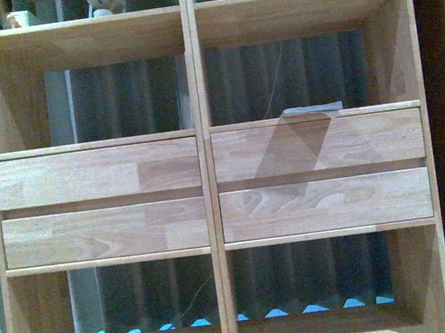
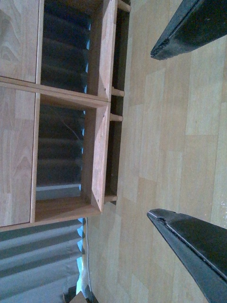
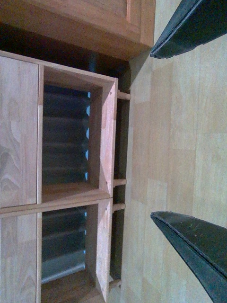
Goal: Organize books on shelf
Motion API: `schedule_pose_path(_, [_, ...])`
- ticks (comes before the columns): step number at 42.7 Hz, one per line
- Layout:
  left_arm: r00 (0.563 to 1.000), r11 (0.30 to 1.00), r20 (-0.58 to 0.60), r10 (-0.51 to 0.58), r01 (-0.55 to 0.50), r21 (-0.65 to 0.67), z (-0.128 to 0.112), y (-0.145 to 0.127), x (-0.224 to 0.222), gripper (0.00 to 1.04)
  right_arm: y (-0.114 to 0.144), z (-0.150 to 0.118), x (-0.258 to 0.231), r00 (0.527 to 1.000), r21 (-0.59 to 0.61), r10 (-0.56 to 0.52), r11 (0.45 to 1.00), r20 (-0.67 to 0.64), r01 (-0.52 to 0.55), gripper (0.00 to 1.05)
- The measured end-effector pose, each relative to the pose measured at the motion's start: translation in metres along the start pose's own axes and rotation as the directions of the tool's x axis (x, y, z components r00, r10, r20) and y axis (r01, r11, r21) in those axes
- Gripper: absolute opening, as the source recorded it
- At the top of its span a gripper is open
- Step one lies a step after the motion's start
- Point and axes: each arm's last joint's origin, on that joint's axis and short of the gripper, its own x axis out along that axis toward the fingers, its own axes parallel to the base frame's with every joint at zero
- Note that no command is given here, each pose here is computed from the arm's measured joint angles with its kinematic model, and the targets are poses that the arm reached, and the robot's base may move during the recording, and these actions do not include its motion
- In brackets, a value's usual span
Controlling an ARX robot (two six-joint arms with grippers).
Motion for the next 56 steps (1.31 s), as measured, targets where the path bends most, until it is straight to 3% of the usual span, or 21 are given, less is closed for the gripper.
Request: schedule_pose_path(56, [1.0,1.0,0.0,0.001,-0.001,0.0,0.0,0.0,0.0,0.97,0.0,0.0001,0.0,1.0,0.0,0.001,1.0,0.001,-0.001,0.98])
